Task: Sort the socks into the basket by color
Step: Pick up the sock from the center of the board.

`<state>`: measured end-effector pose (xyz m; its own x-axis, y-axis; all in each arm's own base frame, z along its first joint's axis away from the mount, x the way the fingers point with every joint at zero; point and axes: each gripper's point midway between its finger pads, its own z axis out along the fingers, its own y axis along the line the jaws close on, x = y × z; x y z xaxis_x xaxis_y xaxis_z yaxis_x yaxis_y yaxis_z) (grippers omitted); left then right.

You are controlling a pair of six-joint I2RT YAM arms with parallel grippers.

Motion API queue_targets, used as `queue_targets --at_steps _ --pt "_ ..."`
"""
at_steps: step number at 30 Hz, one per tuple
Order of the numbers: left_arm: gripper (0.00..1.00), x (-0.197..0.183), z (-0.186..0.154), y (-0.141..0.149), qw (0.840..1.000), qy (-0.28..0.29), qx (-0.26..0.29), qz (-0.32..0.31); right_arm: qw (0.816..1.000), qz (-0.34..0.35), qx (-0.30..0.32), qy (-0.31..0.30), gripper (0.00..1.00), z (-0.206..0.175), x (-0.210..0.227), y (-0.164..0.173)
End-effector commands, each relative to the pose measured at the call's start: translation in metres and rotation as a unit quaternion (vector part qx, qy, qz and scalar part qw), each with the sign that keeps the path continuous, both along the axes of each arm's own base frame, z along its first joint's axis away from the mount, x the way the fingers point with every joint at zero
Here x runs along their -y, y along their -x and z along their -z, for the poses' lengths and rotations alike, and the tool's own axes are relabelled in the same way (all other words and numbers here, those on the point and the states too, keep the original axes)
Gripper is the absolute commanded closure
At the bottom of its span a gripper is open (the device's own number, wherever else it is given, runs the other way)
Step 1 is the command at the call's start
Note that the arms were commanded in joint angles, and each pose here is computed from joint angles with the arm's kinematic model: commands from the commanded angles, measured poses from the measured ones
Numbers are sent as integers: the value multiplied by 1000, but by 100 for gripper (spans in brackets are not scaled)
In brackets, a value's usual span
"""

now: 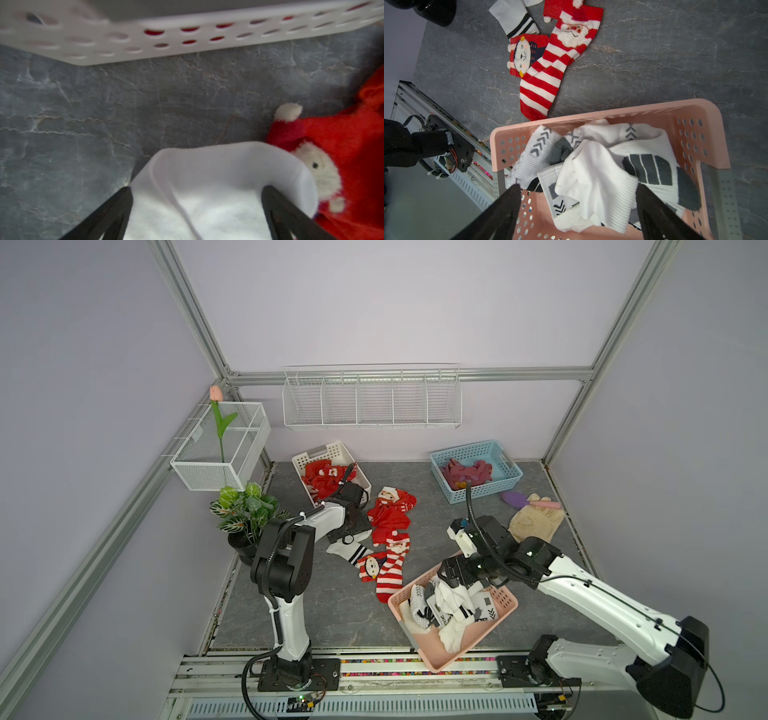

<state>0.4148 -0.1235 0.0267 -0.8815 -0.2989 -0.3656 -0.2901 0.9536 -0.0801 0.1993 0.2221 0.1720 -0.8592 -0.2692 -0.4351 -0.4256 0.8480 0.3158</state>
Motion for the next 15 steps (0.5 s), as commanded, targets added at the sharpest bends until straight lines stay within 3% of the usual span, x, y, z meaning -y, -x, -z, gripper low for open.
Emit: queue_targets --at_steps 1,6,10,15 --pt "0 -2 23 13 999 -14 -38 -6 1000 -9 -1 -12 11 0 1 2" --pt "16 -1 31 28 999 -15 -51 -4 1000 -12 -4 -13 12 0 3 2" --pt "56 -3 44 42 998 -10 -68 -10 1000 -15 -3 -17 11 -2 3 0" --pt "89 -3 47 49 998 -4 -68 -7 1000 -17 -3 -20 11 -4 4 -1"
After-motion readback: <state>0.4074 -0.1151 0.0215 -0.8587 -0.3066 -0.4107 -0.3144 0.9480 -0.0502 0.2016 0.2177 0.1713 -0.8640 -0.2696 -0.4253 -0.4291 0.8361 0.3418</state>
